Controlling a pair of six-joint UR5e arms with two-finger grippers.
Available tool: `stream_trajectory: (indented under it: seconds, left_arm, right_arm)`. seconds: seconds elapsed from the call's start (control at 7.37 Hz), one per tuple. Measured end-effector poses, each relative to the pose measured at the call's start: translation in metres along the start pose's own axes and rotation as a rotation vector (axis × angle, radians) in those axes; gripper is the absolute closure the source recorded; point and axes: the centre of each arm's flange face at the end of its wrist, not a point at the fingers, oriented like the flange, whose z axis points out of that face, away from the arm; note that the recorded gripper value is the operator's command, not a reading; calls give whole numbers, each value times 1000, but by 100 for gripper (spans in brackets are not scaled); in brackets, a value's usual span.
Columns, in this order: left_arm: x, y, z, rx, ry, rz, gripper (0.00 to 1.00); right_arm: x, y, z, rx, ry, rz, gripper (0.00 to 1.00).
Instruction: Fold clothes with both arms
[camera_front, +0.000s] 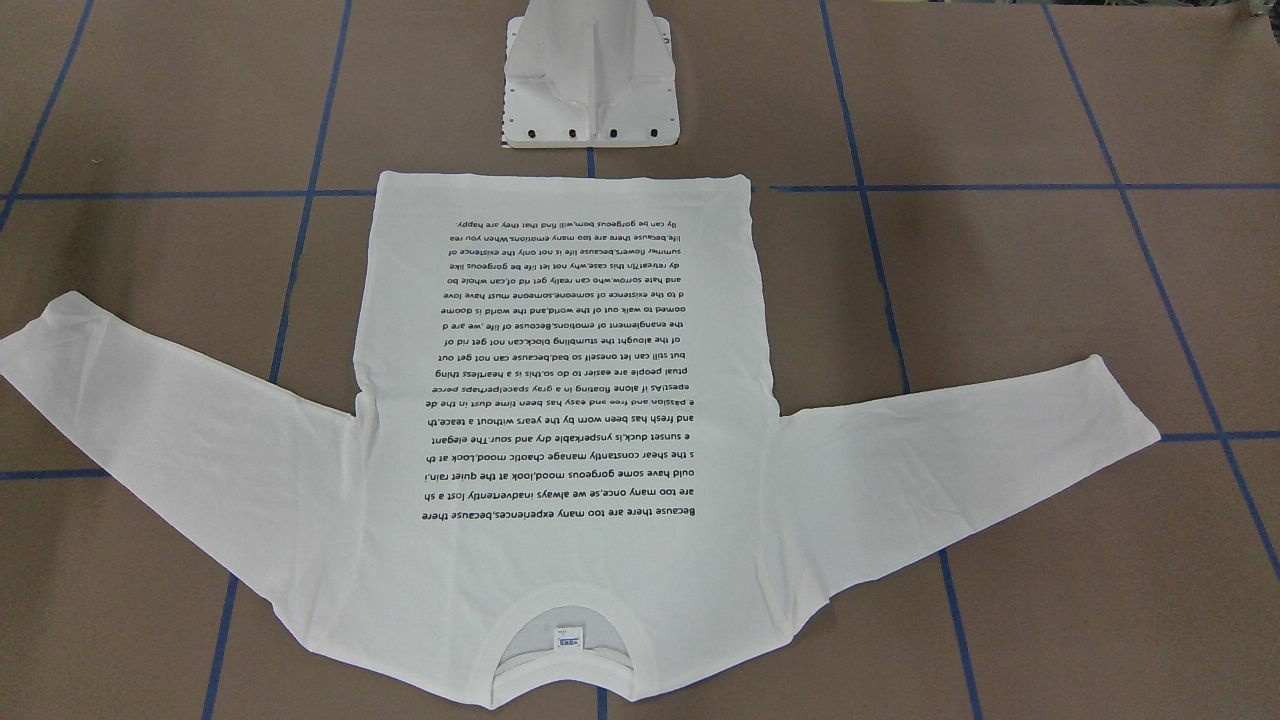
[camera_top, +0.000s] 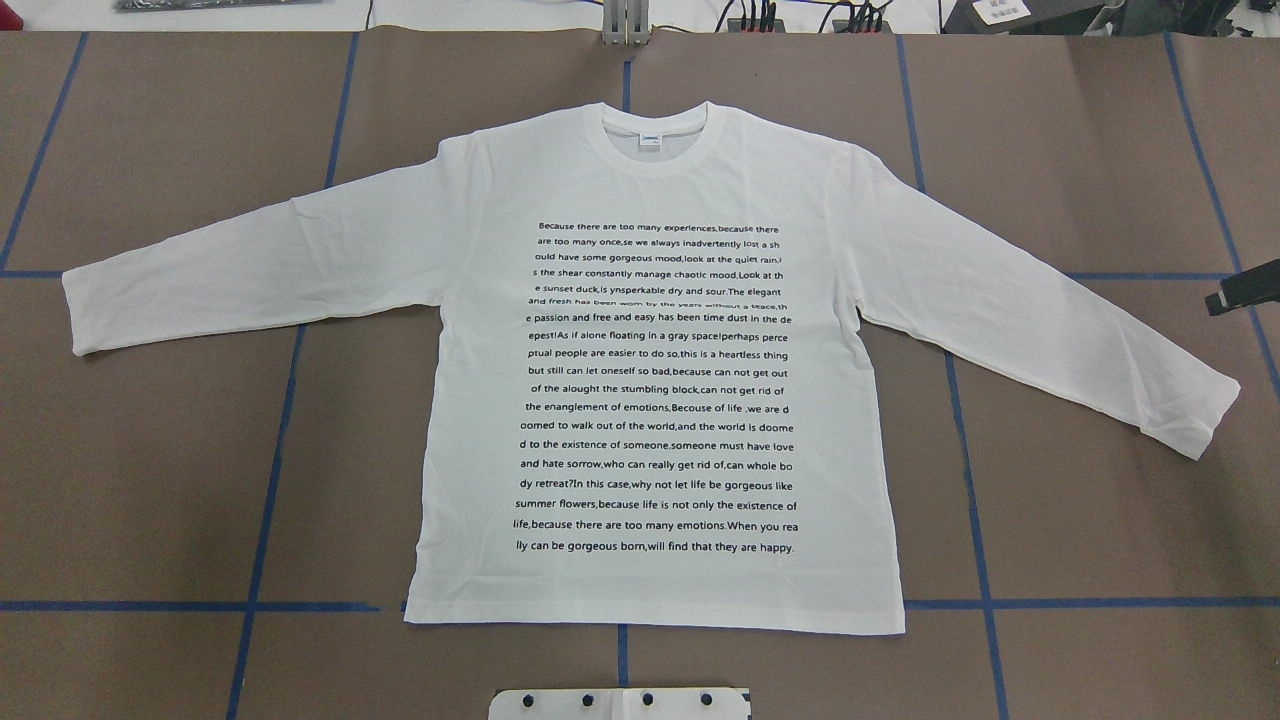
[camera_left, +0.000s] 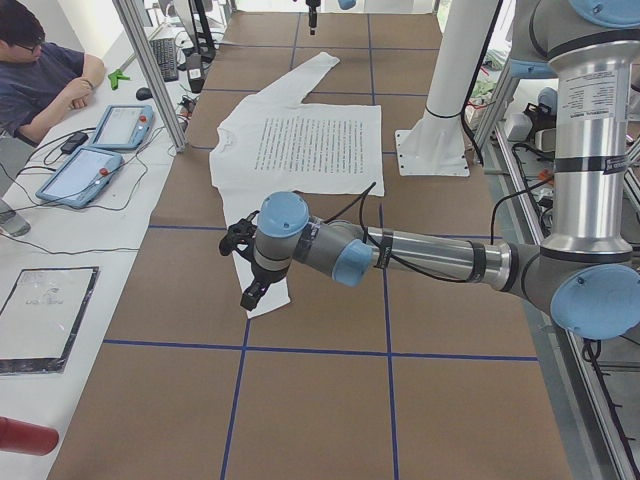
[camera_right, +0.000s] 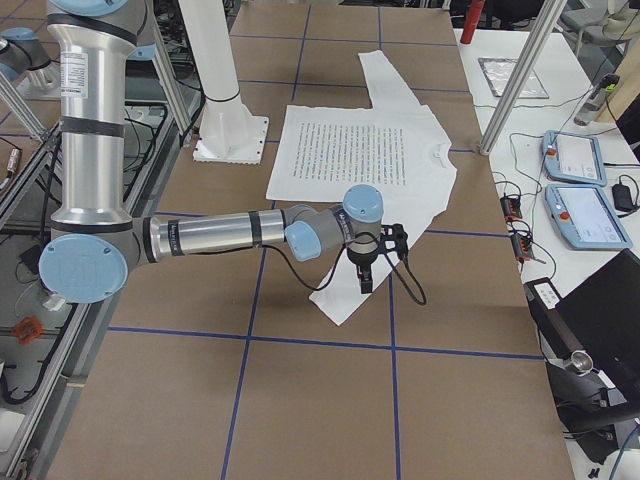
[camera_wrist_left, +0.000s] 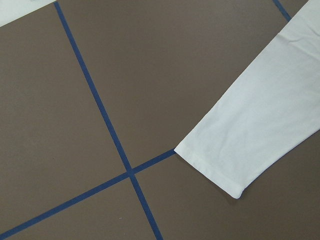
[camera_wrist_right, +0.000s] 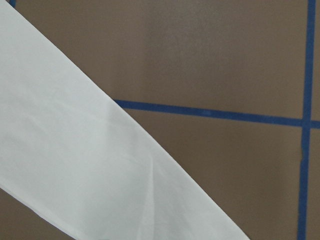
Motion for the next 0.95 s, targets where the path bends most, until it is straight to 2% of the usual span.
stream_trajectory:
  seconds: [0.14, 0.27, 0.54, 0.81, 0.95]
  left_arm:
    - [1, 0, -1, 2, 0, 1, 0]
    - [1, 0, -2, 3, 0, 1, 0]
    - [2, 0, -2, 5, 1, 4, 0]
    - [2, 1, -3, 5, 2, 4, 0]
    - [3, 1, -3, 6, 2, 5, 0]
  right_arm:
    - [-7, 32, 21, 44, -10, 49, 3]
    - [-4, 61, 34, 63, -13, 82, 7]
    - [8, 95, 47, 62, 14, 109, 12]
    - [17, 105, 65, 37, 45, 127, 12]
    - [16, 107, 74, 30, 58, 128, 18]
